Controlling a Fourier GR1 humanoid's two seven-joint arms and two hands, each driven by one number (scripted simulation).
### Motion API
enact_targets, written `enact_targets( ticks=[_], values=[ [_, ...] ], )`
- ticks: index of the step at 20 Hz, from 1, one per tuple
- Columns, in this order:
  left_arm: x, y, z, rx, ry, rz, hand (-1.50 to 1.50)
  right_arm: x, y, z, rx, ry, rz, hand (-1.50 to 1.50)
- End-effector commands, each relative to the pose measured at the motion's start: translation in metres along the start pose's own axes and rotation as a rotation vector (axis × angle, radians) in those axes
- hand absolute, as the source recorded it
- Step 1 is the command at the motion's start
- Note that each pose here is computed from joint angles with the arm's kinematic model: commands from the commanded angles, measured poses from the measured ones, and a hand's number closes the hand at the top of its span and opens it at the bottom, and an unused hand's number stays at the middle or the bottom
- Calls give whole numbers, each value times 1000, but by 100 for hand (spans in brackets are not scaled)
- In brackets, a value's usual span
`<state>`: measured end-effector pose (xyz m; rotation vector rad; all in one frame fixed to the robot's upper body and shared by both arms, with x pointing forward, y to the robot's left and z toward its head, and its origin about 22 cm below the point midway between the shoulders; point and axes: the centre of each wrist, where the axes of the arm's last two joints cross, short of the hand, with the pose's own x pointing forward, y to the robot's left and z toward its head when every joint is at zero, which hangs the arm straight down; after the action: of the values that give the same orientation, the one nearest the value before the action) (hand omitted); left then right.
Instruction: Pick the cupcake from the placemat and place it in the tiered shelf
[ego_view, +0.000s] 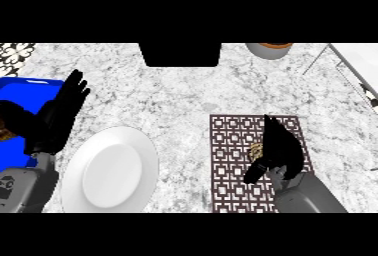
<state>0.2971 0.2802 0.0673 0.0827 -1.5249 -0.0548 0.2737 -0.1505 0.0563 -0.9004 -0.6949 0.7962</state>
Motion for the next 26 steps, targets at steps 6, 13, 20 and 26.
enact_targets(
  ticks=[6,13,20,26],
  values=[
    [6,-1,-3,9,-35,-3,0,4,23,-22,38,170,19,-150],
    [2,0,-6,2,-11,-19,0,3,26,-37,77,171,1,-150],
    [-12,13,4,-5,-2,-4,0,-4,44,-56,113,145,46,150],
    [-9,-6,-4,9,-1,-6,0,-10,64,-41,8,-36,107,150]
  ],
)
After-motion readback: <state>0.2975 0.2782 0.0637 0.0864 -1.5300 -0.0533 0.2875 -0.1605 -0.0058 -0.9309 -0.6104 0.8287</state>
